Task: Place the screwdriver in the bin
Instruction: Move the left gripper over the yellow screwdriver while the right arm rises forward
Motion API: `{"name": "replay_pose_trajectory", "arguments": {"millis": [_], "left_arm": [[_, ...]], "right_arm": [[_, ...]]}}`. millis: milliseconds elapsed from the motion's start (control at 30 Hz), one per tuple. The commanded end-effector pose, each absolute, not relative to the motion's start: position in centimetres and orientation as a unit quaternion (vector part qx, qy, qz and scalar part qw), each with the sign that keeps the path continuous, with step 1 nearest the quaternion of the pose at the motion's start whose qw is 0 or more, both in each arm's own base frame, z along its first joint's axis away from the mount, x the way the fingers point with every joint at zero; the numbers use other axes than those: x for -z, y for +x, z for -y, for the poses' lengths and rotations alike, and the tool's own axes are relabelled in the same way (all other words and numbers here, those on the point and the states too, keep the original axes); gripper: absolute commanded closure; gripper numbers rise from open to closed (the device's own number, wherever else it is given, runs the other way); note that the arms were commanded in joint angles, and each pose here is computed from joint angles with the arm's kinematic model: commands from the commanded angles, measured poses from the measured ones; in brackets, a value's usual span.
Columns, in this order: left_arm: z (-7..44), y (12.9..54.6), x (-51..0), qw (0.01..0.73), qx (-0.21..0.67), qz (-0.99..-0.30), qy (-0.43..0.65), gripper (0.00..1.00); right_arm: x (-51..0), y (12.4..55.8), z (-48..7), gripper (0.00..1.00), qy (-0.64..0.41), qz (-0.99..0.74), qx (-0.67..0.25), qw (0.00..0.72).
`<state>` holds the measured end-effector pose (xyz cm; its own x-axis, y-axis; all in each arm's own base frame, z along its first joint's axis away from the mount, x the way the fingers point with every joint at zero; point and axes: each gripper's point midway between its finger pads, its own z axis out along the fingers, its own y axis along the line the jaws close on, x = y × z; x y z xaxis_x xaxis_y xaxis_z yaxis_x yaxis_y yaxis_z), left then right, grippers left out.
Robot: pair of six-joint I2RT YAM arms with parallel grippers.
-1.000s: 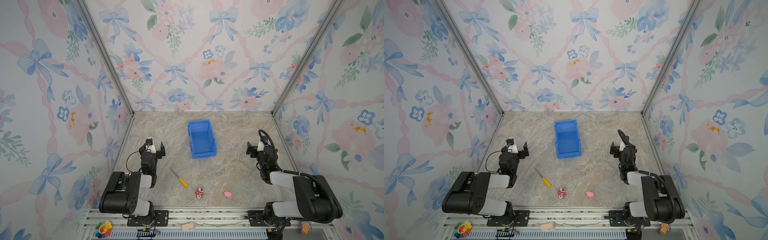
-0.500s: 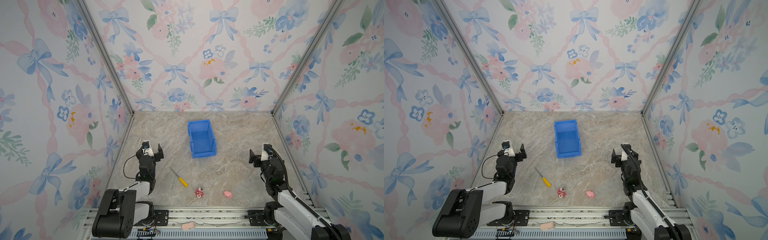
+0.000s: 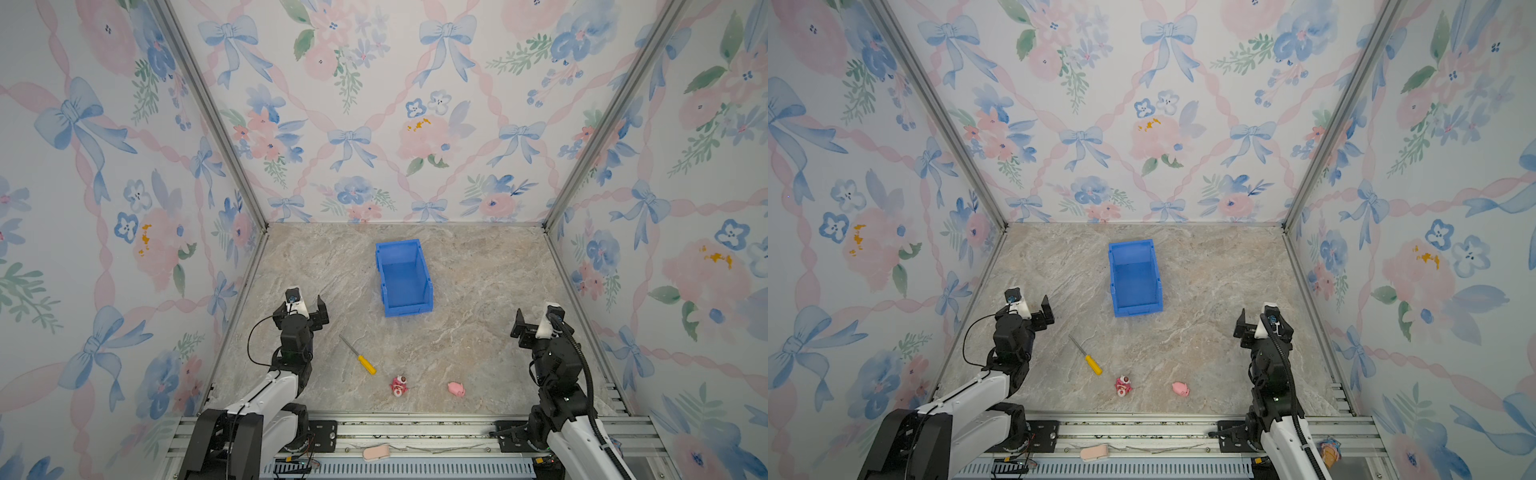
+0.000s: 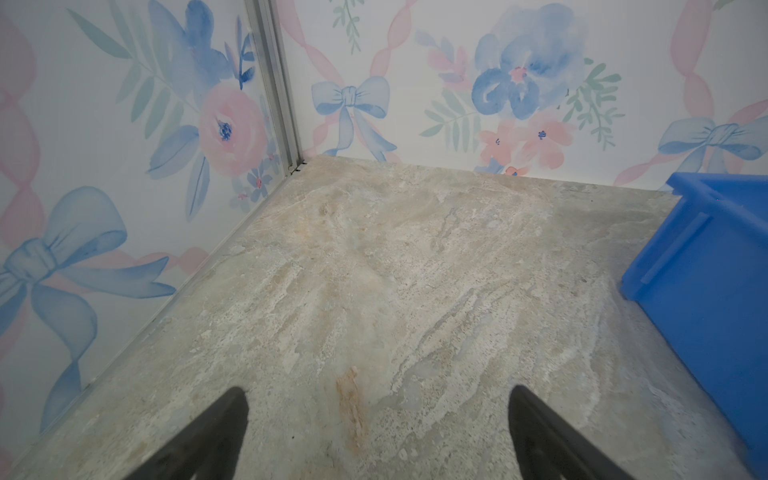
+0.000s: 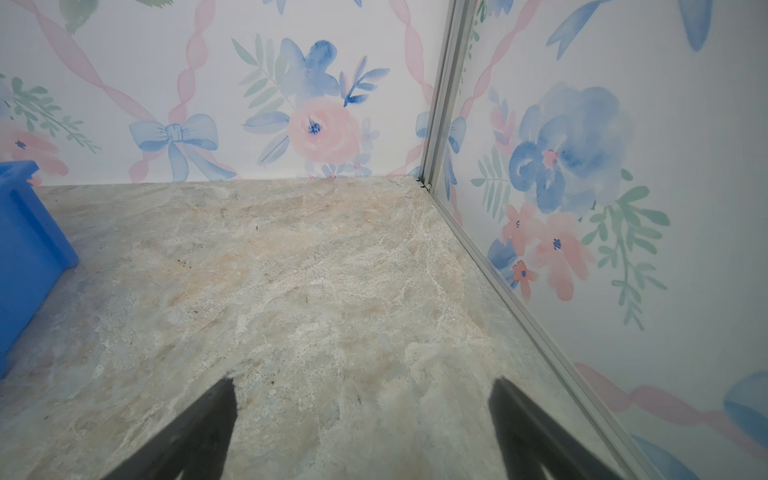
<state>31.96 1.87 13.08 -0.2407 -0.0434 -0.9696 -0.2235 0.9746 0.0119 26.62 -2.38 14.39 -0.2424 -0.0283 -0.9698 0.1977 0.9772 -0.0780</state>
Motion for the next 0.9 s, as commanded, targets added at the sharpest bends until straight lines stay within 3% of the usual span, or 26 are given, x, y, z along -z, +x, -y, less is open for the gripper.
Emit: {"name": "replay_pose_trajectory", "arguments": {"millis": [0,367,533,667,867], "left_arm": [[-2.2,31.2,-12.3,0.581,-0.082,-0.804,-0.099,0.02],[-1.1,31.7,-14.6,0.509,-0.046,-0.852,-0.118,0.02],[0.3,31.5,-15.8,0.478,-0.017,-0.87,-0.121,0.02],[1.1,30.9,-16.3,0.45,0.013,-0.881,-0.147,0.02],[4.2,29.6,-13.8,0.34,0.085,-0.923,-0.161,0.02]], "right_arm": [[-14.7,26.7,2.0,0.03,0.056,-0.807,0.084,0.582],[-20.3,26.4,3.1,0.03,0.122,-0.845,0.12,0.506],[-21.0,27.3,0.9,0.03,0.096,-0.883,0.093,0.451],[-22.4,27.9,-1.7,0.03,0.052,-0.889,0.076,0.448],[-22.5,27.9,-4.7,0.03,0.02,-0.903,0.048,0.426]]}}
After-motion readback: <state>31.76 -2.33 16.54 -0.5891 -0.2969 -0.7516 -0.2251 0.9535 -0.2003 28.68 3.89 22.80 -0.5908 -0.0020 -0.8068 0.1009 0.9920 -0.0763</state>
